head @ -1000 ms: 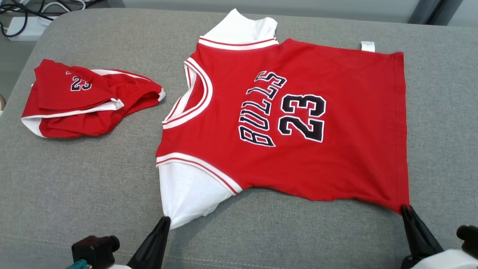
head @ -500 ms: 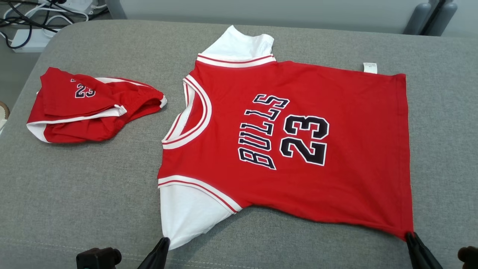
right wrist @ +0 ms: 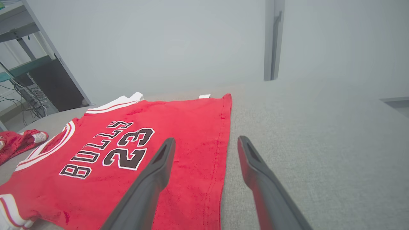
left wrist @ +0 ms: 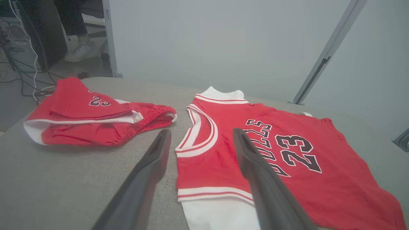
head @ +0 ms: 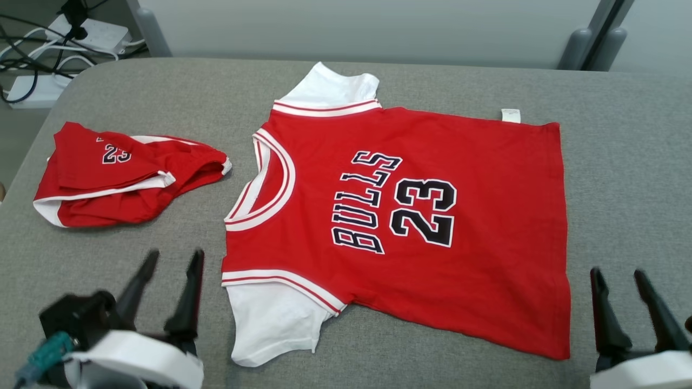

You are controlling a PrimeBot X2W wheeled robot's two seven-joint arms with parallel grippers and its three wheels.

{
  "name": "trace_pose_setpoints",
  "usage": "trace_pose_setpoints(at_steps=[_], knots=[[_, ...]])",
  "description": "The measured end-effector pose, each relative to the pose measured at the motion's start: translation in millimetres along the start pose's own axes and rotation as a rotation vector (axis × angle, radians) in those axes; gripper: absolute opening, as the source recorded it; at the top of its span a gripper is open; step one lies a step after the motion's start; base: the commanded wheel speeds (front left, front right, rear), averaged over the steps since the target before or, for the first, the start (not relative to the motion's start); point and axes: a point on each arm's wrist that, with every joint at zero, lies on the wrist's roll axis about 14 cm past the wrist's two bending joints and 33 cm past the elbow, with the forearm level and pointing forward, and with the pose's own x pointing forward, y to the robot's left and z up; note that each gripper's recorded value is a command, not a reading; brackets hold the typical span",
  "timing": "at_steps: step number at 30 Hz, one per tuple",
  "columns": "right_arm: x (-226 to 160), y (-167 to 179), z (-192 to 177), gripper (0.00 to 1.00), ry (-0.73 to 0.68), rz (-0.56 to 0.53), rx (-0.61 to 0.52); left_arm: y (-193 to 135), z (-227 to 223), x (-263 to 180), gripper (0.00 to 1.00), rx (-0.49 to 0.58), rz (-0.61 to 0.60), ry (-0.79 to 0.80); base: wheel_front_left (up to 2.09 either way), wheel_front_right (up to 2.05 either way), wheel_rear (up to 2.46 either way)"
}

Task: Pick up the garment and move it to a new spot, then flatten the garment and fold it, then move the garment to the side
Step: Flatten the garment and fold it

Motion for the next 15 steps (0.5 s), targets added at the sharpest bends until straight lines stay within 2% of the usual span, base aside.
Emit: trace_pose_setpoints(at_steps=[7, 10, 15], knots=[[21.0, 17.7, 55.7, 1.00, -0.221, 0.047, -0.140, -12.1, 56.9, 39.2, 1.00, 0.088, -0.055, -0.195, 0.00, 0.00, 0.00], [23.3, 22.5, 58.9, 1.00, -0.243, 0.060, -0.181, -7.0, 61.4, 50.0, 1.00, 0.100, -0.043, -0.219, 0.00, 0.00, 0.00], [18.7, 16.0, 42.1, 1.00, -0.204, 0.046, -0.210, 10.1, 50.4, 50.4, 1.00, 0.130, 0.008, -0.214, 0.00, 0.00, 0.00]])
